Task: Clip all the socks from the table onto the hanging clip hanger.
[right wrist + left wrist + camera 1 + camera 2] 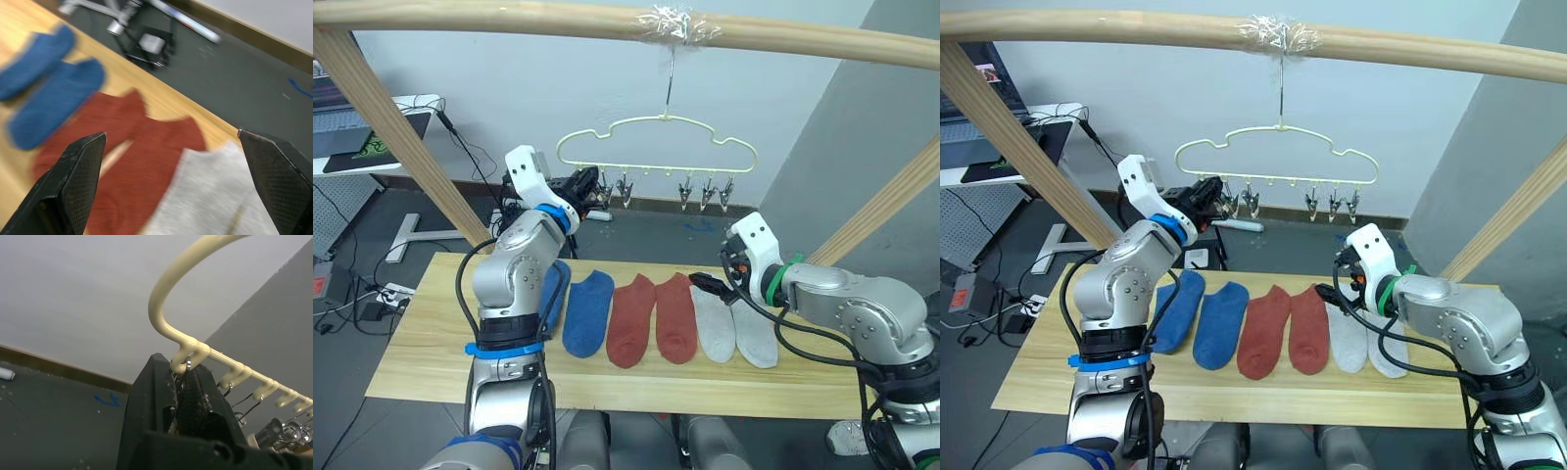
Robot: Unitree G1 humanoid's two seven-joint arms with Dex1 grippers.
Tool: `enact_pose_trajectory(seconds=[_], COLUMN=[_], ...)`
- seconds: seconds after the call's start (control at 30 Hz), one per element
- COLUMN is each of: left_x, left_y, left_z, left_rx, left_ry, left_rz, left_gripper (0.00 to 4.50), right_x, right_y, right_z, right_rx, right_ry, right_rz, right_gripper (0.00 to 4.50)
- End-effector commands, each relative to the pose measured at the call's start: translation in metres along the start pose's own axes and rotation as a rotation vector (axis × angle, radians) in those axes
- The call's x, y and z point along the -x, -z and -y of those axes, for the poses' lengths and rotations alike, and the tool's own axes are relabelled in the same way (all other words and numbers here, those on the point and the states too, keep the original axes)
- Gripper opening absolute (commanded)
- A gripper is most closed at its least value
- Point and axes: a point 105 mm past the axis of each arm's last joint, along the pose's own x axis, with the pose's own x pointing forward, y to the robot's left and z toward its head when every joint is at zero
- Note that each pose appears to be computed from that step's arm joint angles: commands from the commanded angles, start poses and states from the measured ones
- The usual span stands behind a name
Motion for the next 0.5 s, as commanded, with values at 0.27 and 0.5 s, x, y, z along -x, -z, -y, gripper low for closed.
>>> enact_pose_trajectory(seconds=[0.27,0.5], left_x=[0.009,0.011], left_y=[-0.035,-0.043], left_z=[0.017,0.020], left_rx=[-0.007,0.030], left_ry=[0.061,0.065], left_rz=[0.035,0.034], left_gripper=[0.11,0.11], right_x=[-0.008,-0.020], right_y=[0.028,0.048], right_z=[0.027,0.048], right_rx=[0.002,-0.043], right_ry=[0.227,0.354], right_rz=[-0.140,-0.225], right_gripper=[4.50,4.50])
